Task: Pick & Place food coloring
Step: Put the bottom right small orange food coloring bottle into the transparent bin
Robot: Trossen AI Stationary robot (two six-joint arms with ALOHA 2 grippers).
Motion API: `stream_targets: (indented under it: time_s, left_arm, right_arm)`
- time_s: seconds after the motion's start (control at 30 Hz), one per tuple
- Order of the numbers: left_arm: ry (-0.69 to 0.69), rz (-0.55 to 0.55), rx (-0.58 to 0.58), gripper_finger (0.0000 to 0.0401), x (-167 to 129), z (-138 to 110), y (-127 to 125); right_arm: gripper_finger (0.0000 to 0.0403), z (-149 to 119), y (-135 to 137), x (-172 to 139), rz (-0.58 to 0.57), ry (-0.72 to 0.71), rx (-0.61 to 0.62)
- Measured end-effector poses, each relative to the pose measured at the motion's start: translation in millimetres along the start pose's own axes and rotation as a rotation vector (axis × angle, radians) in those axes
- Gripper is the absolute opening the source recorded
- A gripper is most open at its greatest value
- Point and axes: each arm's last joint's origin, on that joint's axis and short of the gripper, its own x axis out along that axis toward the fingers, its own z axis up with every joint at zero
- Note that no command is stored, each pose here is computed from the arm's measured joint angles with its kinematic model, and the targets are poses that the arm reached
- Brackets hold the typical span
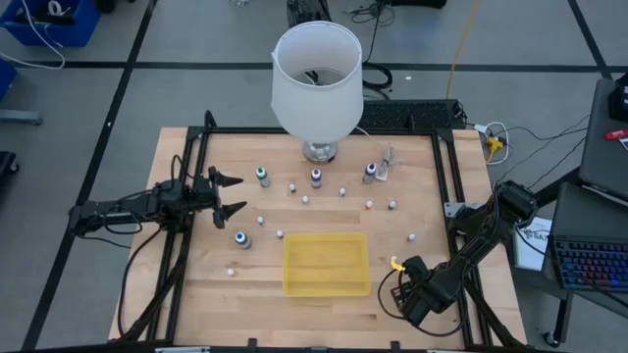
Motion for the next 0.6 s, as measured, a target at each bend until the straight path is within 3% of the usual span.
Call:
stream_targets:
  time_s: [0.4, 0.6]
  left_arm:
    - [0.0, 0.0, 0.0, 0.0365, 0.0, 0.0, 0.0]
    - [0.0, 0.0, 0.0, 0.0365, 0.0, 0.0, 0.0]
  right_arm:
    - [0.0068, 0.8, 0.3, -0.2, 0.014, -0.027, -0.029]
    - [0.0066, 1.4, 0.7, -0.3, 0.024, -0.047, -0.072]
